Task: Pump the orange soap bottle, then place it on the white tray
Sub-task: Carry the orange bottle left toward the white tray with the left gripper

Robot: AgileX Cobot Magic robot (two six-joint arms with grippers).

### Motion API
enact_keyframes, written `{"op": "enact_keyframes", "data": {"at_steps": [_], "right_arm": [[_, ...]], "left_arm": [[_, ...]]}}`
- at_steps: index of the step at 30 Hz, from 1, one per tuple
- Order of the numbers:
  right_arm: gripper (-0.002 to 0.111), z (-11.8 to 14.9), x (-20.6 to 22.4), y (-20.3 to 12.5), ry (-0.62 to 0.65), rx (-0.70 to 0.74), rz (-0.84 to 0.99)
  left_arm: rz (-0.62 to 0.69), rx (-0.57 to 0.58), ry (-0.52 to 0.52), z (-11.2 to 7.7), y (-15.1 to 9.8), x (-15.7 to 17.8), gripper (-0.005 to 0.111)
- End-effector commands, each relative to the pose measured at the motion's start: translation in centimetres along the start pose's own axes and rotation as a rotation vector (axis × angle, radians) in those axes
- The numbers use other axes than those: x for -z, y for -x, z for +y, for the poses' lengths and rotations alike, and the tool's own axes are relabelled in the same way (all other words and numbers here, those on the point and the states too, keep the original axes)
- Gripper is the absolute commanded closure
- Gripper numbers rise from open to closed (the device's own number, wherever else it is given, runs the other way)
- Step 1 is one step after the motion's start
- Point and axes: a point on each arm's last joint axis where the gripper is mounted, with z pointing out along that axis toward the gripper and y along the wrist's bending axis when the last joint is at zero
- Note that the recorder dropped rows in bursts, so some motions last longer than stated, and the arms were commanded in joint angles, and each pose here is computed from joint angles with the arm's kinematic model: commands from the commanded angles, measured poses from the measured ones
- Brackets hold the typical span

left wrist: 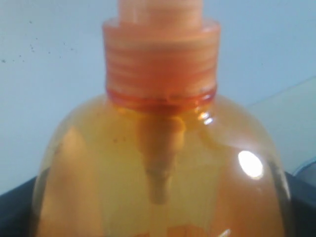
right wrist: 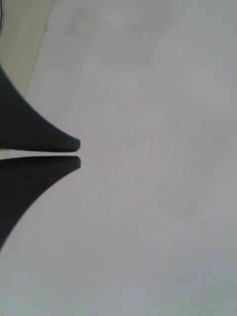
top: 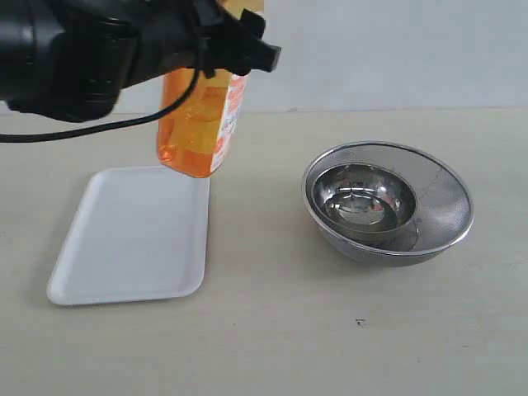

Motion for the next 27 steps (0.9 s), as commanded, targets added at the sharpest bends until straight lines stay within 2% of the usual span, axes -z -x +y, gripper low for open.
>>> {"op": "enact_keyframes", "data": {"at_steps": [1, 5, 9, 12, 14, 18, 22, 23, 25, 27], "right_arm": [[0.108, -0.1, 0.2, 0.1, -0.005, 0.004, -0.015], [0.108, -0.1, 0.2, 0.1, -0.005, 0.004, -0.015], [0.108, -0.1, 0.2, 0.1, -0.005, 0.004, -0.019], [0.108, -0.1, 0.2, 0.4, -0.006, 0.006, -0.049], [0.108, -0.1, 0.3, 1.0, -0.006, 0.006, -0.113], [0.108, -0.1, 0.3, 1.1, -0.005, -0.001, -0.127], [0.108, -0.1, 0.3, 1.1, -0.001, -0.075, -0.125], [0.108, -0.1, 0.3, 1.0, -0.001, -0.075, -0.123], [0.108, -0.1, 0.3, 1.0, 0.0, -0.076, -0.124], [0.108, -0.1, 0.3, 1.0, 0.0, -0.076, -0.124]], "left_arm": [[-0.036, -0.096, -0.039, 3.1, 0.7, 2.0, 0.102], [-0.04, -0.096, -0.015, 5.4, 0.7, 3.2, 0.102], [0.007, -0.077, -0.065, 8.1, -0.3, 4.2, 0.102], [0.057, -0.055, -0.106, 9.0, -1.5, 4.1, 0.102], [0.087, -0.046, -0.095, 9.6, -2.4, 4.1, 0.102], [0.105, -0.199, -0.089, 10.6, -3.0, 4.1, 0.102], [0.096, -0.391, -0.052, 11.3, -3.0, 4.0, 0.102], [0.094, -0.366, -0.033, 11.4, -2.9, 4.0, 0.102], [0.092, -0.244, 0.019, 11.9, -2.9, 4.0, 0.102], [0.09, -0.166, 0.027, 11.9, -2.9, 4.0, 0.102]]}}
